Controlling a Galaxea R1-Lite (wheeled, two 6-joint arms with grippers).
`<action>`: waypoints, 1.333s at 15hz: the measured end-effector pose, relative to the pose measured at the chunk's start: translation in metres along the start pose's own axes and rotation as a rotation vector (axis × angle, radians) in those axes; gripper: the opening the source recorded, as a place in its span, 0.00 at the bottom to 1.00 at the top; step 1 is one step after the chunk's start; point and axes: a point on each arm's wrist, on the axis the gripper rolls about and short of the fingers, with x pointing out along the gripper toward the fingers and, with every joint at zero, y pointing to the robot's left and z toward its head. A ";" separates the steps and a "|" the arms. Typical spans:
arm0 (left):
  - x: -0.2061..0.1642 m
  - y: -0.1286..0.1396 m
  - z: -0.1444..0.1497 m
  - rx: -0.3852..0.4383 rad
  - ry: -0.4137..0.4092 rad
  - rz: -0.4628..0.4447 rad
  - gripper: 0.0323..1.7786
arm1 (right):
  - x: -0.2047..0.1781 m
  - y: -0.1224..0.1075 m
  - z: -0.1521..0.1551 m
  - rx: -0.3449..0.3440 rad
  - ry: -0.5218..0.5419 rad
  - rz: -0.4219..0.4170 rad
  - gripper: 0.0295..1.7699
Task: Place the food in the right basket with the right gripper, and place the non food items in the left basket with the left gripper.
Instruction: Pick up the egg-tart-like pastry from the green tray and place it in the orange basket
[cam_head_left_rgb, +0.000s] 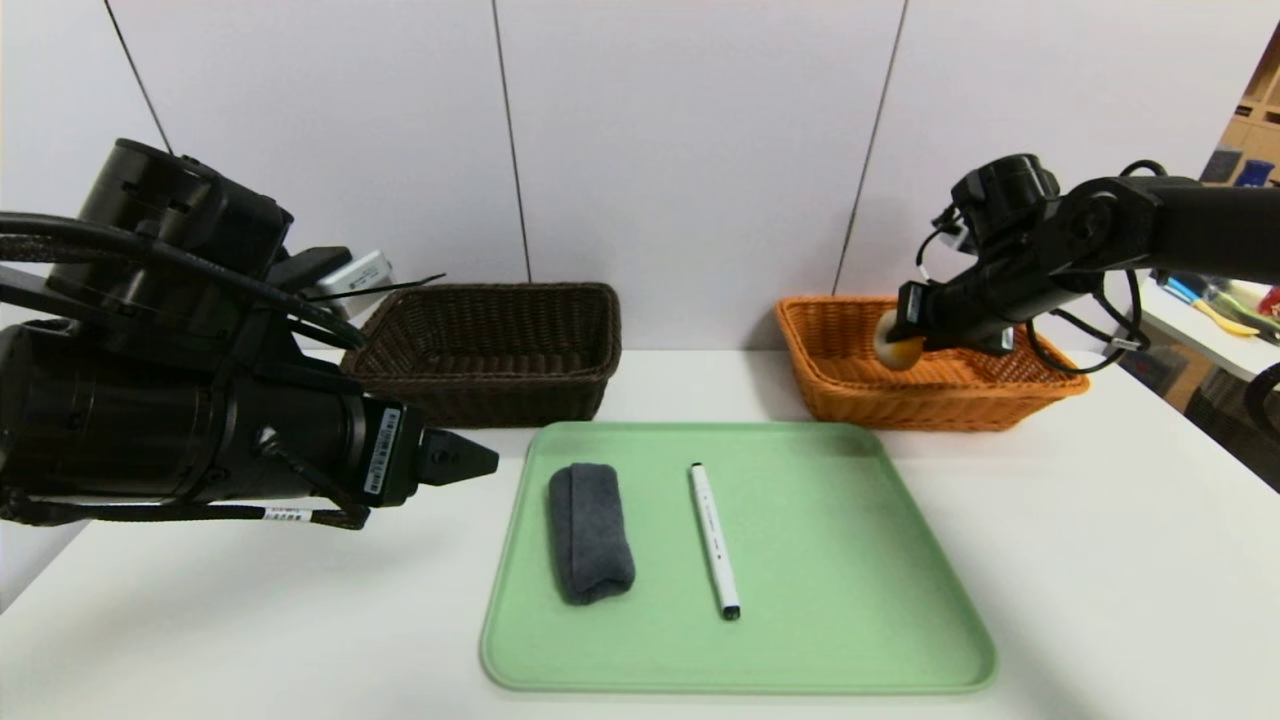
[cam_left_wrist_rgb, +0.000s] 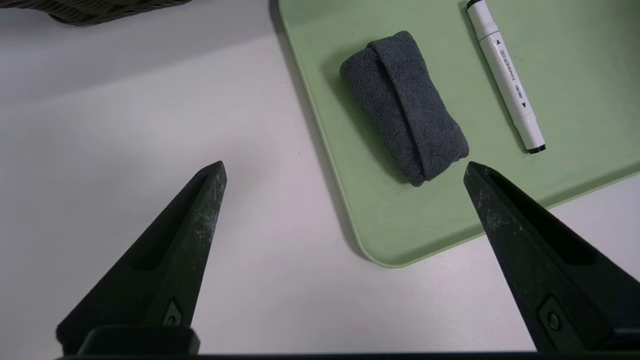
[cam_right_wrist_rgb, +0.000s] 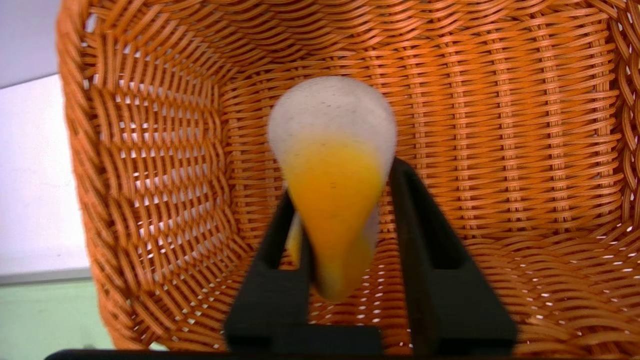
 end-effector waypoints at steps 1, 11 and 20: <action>0.000 0.000 0.000 -0.001 0.001 0.000 0.95 | 0.003 -0.002 0.000 0.004 0.006 -0.004 0.41; 0.003 0.000 -0.001 -0.002 0.011 0.003 0.95 | 0.026 -0.015 -0.003 0.024 0.034 -0.029 0.81; 0.009 0.000 -0.001 -0.004 0.024 0.007 0.95 | 0.027 -0.015 -0.003 0.004 0.029 -0.027 0.92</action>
